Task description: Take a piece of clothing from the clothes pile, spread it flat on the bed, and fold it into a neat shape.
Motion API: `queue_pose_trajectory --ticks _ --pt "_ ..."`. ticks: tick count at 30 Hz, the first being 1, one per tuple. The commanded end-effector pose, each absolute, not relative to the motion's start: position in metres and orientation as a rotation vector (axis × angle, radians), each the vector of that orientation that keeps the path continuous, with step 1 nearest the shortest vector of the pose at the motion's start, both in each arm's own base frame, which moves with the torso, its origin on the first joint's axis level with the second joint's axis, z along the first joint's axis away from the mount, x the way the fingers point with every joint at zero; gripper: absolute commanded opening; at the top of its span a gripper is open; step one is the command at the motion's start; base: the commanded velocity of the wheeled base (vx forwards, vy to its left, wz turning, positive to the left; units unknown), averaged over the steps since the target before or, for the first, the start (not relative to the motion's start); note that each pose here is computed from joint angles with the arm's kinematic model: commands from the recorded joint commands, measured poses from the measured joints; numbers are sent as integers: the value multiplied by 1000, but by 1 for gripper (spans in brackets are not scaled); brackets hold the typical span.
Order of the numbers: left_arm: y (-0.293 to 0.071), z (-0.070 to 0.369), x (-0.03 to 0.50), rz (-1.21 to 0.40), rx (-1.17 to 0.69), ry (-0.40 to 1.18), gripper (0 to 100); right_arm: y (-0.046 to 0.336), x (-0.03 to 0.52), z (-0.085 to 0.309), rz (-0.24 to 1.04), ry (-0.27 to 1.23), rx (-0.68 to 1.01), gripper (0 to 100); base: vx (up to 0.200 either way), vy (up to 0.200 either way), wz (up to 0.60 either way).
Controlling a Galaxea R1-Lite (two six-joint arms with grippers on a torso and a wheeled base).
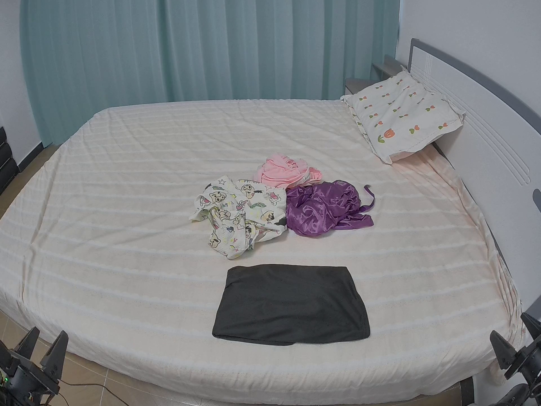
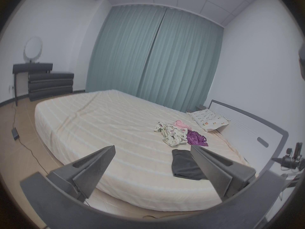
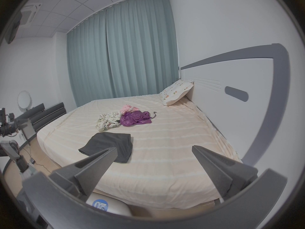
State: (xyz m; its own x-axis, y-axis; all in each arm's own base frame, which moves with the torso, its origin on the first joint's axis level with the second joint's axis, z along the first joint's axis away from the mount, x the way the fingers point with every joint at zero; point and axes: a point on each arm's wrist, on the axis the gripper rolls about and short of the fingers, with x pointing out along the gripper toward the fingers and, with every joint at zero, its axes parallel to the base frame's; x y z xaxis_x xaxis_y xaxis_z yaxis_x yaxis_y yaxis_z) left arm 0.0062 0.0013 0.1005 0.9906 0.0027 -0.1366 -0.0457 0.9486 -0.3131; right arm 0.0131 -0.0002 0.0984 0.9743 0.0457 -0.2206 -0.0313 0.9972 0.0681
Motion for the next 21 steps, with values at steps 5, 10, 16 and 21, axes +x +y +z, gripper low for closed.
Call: queue_pose_trajectory --ticks 5,10,16,21 --pt "3 82 -24 143 -145 -64 100 -2 -22 83 -87 19 -12 100 0 0 0" --pt "4 81 -24 189 -107 -62 100 -3 -25 82 -118 -25 -70 100 0 0 0" --pt "4 82 -24 180 -25 -54 100 -2 -24 83 -75 -53 -148 100 0 0 0" --pt "1 78 -23 32 -55 -15 100 0 -23 78 6 -17 -35 100 0 0 0"
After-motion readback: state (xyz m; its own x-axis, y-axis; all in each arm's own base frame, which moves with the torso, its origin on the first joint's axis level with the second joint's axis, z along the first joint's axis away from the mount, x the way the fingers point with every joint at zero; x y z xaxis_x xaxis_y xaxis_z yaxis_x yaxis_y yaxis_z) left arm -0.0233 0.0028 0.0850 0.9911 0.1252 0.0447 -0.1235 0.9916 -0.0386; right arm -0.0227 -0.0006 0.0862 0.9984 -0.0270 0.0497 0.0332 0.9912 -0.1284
